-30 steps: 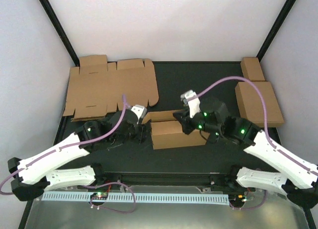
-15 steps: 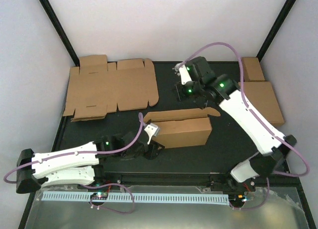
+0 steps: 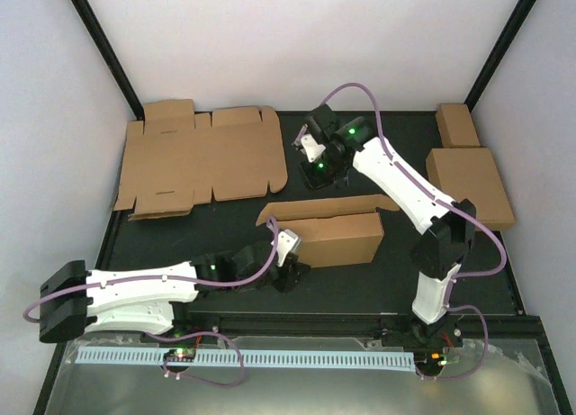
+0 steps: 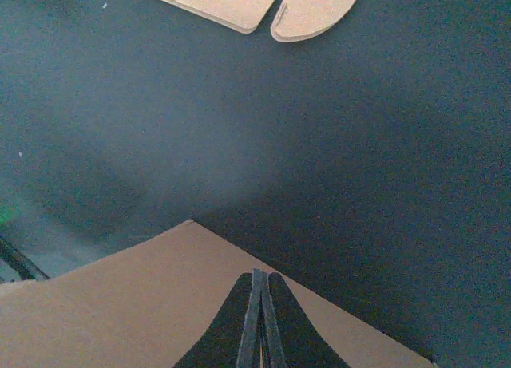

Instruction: Fold the paper box

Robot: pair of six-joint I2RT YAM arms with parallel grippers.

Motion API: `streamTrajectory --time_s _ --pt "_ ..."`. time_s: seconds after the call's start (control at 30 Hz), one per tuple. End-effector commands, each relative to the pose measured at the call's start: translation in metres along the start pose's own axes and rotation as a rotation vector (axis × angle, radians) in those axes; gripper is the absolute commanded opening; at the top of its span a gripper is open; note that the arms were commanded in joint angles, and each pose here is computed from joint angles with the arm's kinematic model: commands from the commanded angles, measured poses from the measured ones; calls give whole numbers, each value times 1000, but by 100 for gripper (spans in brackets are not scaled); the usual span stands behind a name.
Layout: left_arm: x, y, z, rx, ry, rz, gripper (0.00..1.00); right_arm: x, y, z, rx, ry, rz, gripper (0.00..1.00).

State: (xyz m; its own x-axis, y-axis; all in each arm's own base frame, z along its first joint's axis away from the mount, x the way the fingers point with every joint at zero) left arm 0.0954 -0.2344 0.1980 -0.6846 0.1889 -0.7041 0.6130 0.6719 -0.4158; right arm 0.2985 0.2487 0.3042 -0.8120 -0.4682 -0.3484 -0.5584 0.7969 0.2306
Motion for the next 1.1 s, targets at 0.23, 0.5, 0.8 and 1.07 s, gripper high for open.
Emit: streamTrajectory --time_s 0.23,0.5,0.8,1.07 --pt "-15 -9 25 0 -120 100 48 13 -15 5 76 66 29 2" --pt "-20 -10 32 -30 -146 106 47 22 -16 17 2 130 20 2" --pt "-24 -11 40 -47 -143 116 47 32 -15 39 -77 194 14 2" --pt "-21 -11 46 -59 -111 125 47 15 -11 38 -108 160 9 2"
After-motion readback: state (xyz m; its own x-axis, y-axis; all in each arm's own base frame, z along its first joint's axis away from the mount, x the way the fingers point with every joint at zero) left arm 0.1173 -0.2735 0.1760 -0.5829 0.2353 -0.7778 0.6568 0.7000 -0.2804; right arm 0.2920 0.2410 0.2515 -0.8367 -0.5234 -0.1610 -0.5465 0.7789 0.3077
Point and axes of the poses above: each gripper's point midway between its finger pads, its own z axis out along the fingers, its own y axis along the line the jaws close on, x = y × z, the point moved 10 cm from there along -z, back along the fingers, and after that the axes turned 2 degrees about -z, right-handed, at the moved point
